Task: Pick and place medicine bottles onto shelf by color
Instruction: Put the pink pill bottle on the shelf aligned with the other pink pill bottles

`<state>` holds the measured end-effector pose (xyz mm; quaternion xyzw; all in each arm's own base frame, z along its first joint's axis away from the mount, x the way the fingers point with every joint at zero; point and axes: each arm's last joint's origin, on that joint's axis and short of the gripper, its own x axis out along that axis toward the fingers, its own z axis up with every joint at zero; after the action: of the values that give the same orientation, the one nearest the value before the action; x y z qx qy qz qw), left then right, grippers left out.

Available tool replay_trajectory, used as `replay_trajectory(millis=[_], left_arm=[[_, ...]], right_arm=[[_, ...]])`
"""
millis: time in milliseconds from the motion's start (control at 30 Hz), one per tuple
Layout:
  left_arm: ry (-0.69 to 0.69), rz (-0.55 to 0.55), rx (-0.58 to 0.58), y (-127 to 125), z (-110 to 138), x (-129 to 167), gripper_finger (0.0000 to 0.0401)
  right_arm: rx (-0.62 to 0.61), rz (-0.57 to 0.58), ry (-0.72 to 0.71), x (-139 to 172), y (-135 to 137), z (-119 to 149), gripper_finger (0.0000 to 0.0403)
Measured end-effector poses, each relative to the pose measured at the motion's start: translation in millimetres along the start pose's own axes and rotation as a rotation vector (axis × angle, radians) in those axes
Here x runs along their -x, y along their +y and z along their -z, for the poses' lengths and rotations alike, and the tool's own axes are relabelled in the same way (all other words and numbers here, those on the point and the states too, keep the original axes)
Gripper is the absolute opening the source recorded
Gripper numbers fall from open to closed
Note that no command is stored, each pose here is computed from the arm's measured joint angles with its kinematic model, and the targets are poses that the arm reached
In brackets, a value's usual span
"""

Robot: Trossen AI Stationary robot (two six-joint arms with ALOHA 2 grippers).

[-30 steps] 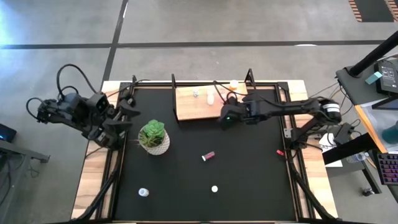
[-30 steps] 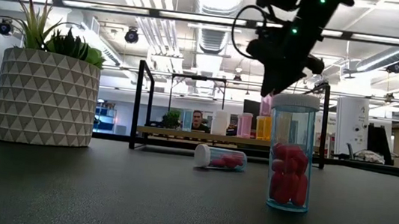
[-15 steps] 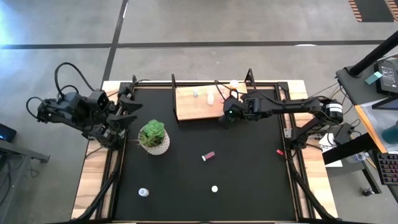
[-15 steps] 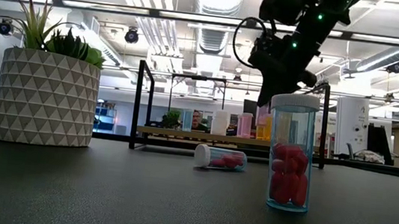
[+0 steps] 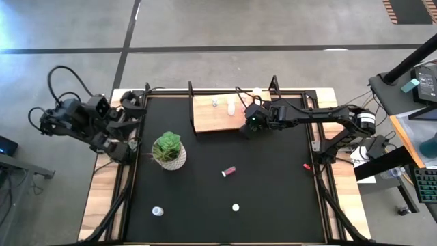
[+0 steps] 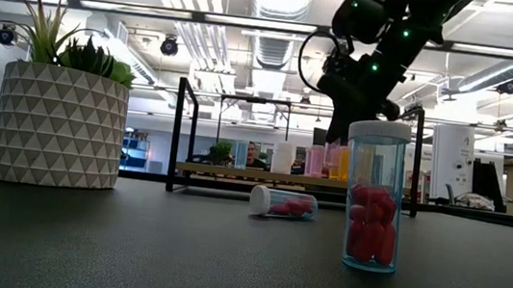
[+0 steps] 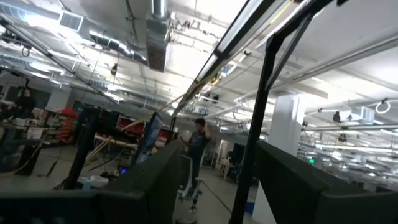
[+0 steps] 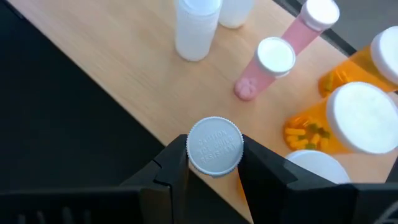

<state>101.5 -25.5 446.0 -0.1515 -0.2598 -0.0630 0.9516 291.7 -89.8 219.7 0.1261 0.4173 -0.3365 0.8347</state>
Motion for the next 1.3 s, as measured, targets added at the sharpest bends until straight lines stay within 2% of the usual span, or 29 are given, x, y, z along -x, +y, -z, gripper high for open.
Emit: replay_trajectory(millis=[467,1300], left_arm=[[-0.009,0.0,0.002,0.3,-2.6,3.3,0.019],[0.003,-0.001,0.003,0.6,-1.5,3.8,0.019]], right_arm=[[-0.022,0.011,0.023,-16.9,5.8,1.1,0.0114],[-0.038,0.026,0.026,-19.7,-0.6,-1.1,0.0114]])
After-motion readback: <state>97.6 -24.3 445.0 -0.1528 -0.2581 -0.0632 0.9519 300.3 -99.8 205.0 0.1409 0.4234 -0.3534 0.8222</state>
